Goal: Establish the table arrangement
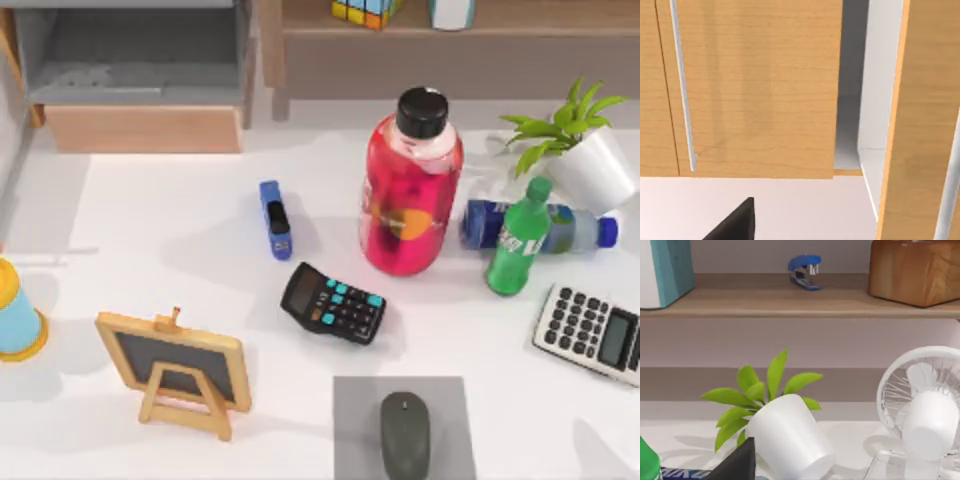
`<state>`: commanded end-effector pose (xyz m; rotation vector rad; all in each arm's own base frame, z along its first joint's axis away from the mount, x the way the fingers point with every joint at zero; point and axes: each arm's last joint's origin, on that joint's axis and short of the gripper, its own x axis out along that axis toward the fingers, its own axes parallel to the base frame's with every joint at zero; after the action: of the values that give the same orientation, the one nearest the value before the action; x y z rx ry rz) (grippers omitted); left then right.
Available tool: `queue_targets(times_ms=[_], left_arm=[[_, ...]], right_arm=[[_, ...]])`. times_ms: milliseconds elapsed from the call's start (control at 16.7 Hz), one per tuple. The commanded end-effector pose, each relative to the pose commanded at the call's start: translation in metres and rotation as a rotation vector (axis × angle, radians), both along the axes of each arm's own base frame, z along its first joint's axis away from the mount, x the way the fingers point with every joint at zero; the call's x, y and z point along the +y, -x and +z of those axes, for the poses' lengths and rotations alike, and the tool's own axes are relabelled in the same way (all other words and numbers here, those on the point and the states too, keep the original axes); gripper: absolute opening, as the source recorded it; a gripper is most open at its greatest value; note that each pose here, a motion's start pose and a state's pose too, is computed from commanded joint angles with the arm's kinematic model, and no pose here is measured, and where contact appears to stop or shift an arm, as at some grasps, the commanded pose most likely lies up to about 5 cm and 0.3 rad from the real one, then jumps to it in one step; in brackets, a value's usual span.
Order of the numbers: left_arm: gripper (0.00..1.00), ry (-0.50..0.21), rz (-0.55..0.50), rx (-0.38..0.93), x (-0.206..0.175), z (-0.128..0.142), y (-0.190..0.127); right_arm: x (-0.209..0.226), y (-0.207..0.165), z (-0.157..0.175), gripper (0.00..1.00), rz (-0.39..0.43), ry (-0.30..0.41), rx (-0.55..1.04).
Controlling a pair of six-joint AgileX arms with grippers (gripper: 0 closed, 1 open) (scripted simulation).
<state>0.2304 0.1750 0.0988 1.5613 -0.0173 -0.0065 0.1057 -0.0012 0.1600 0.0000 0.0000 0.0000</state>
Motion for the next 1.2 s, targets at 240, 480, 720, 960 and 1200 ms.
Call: queue_targets(times_ms=[240,480,720,960,1200], left_arm=[[1.00,-0.010,-0.005,0.007,0.000,-0.004,0.001],[1.00,-0.010,-0.005,0.006,-0.001,-0.003,-0.001],[1.00,-0.010,-0.005,0.007,0.000,-0.004,-0.015],[1.00,-0.010,-0.005,0.007,-0.001,-0.004,-0.024],[0.85,-0.010,-0.005,0.007,-0.001,-0.004,-0.024]], right_arm=[[0.000,0.000,0.000,1.00,0.000,0.000,0.000],[0.000,0.000,0.000,1.00,0.000,0.000,0.000],[0.000,0.000,0.000,1.00,0.000,0.000,0.000],[0.000,0.000,0.000,1.00,0.000,0.000,0.000],[0.000,0.000,0.000,1.00,0.000,0.000,0.000]])
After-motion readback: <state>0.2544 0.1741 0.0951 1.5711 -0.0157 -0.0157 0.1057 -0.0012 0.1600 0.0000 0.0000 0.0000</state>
